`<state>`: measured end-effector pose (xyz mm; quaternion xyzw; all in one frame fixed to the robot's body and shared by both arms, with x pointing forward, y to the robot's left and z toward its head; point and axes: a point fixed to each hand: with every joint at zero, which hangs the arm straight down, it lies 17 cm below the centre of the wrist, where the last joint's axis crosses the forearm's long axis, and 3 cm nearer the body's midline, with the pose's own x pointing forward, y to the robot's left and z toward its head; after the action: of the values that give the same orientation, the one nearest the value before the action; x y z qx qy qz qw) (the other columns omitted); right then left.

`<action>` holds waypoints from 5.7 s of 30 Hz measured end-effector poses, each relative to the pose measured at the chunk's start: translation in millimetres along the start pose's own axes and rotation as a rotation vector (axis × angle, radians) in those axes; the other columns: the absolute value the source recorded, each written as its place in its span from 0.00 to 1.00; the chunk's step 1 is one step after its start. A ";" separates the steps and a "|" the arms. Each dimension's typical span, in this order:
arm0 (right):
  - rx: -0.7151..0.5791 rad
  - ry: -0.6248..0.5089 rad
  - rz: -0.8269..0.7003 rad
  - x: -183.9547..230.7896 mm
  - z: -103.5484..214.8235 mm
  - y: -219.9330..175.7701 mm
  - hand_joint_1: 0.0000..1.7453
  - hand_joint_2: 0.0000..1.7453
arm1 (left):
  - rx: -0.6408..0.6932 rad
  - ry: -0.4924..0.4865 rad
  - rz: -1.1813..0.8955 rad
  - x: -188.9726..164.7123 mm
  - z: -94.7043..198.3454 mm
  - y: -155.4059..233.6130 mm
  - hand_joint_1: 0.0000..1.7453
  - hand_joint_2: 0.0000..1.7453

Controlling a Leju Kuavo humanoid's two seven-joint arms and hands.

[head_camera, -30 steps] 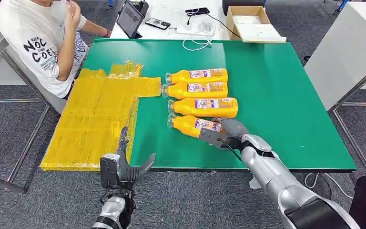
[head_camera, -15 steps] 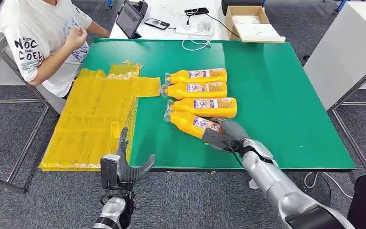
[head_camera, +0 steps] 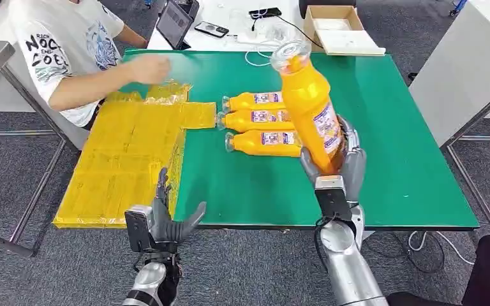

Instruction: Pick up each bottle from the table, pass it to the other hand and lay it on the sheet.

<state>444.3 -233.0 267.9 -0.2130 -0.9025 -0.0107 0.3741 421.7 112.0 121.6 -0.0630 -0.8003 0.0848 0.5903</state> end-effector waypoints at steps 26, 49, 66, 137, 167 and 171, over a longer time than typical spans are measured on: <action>0.306 0.036 -0.011 -4.5 71.2 83.7 1.00 1.00 | -0.261 -0.029 0.407 64.7 -1.4 -64.3 0.00 1.00; 0.622 0.147 -0.033 -8.9 160.1 207.0 1.00 1.00 | -0.347 0.020 0.458 62.3 5.4 -87.7 0.00 1.00; 0.658 0.101 -0.031 10.2 166.9 223.5 1.00 1.00 | -0.318 0.036 0.382 48.1 -0.9 -84.7 0.00 1.00; 0.342 0.033 -0.334 77.9 81.6 167.4 0.00 0.00 | 0.070 -0.541 -0.823 121.2 -121.4 21.4 1.00 1.00; 0.150 -0.018 -0.425 105.2 38.7 117.4 0.00 0.00 | -0.342 0.110 -1.575 -67.6 -125.9 140.9 1.00 1.00; 0.152 -0.018 -0.426 105.2 38.7 117.5 0.00 0.00 | -0.349 0.118 -1.569 -69.4 -125.1 140.7 1.00 1.00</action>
<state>398.2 -79.6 295.1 0.0112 -0.9287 -0.0193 0.3702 561.8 243.3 63.3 0.4218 -0.5804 -0.4842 0.5007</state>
